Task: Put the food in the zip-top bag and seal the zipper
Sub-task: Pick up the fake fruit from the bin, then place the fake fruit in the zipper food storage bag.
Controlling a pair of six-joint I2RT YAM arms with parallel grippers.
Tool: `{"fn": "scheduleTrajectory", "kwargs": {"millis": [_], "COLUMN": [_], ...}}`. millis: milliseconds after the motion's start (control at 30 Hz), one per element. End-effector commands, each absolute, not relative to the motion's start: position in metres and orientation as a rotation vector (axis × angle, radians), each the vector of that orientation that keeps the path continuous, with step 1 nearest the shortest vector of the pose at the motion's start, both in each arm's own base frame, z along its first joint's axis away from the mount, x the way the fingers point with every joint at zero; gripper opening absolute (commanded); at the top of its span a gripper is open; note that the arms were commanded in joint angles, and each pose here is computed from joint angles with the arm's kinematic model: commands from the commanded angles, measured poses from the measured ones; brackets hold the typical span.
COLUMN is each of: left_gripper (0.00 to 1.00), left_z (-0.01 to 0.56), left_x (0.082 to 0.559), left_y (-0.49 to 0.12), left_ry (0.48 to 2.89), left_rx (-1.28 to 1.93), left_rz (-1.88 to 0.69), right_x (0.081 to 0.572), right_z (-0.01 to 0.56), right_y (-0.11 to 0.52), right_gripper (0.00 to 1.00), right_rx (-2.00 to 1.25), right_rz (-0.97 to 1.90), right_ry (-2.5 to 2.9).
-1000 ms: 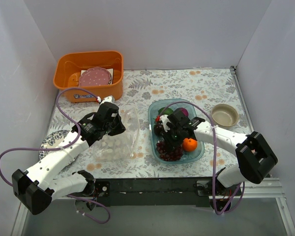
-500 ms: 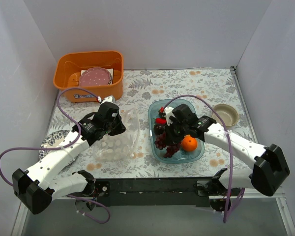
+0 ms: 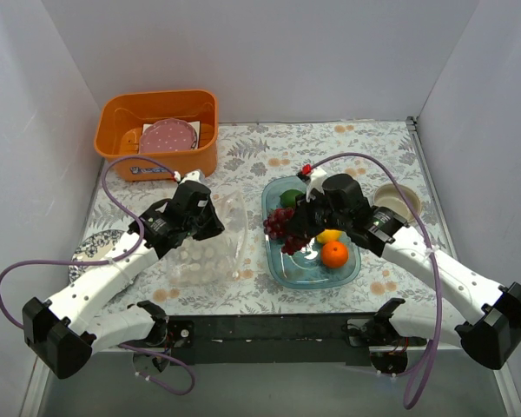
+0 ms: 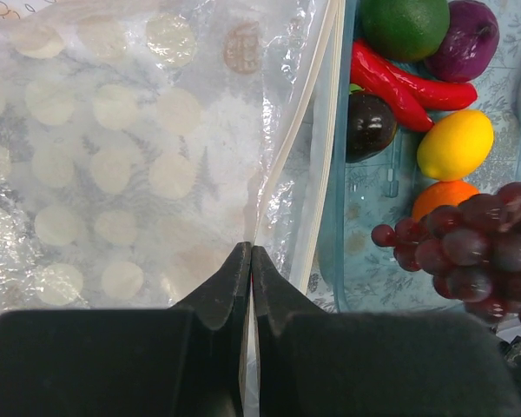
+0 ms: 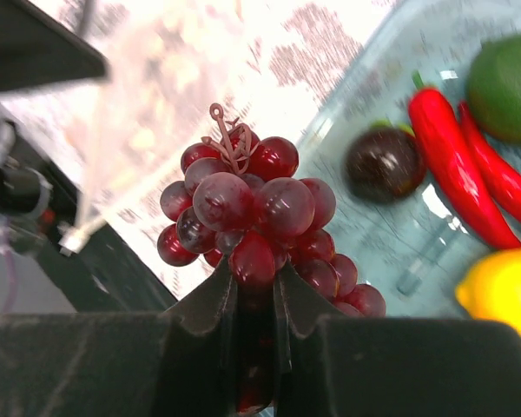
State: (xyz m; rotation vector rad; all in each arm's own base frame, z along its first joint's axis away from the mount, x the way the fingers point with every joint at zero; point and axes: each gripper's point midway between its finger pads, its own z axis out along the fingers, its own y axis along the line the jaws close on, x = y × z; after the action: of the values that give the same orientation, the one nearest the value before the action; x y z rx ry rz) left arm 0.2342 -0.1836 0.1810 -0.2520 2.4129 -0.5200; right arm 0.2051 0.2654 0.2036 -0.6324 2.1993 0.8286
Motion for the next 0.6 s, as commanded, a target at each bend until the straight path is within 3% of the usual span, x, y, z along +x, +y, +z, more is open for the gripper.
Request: {"fn": "scheduleTrajectory", "kwargs": {"millis": [0, 300, 567], "left_gripper": [0.0, 0.0, 0.0], "left_z": [0.181, 0.179, 0.193], "left_x": [0.23, 0.227, 0.23], "left_y": [-0.187, -0.193, -0.201], "left_ry": [2.409, 2.41, 2.362], "left_rx": [-0.25, -0.268, -0.338], "left_rz": [-0.561, -0.617, -0.705], "right_x": [0.217, 0.24, 0.248], "right_z": [0.286, 0.335, 0.339], "right_y": [0.295, 0.319, 0.343], "right_gripper": [0.03, 0.03, 0.04], "right_rx": [-0.511, -0.436, -0.346], "right_rz": [1.043, 1.138, 1.282], "right_ry": [1.946, 1.805, 1.724]}}
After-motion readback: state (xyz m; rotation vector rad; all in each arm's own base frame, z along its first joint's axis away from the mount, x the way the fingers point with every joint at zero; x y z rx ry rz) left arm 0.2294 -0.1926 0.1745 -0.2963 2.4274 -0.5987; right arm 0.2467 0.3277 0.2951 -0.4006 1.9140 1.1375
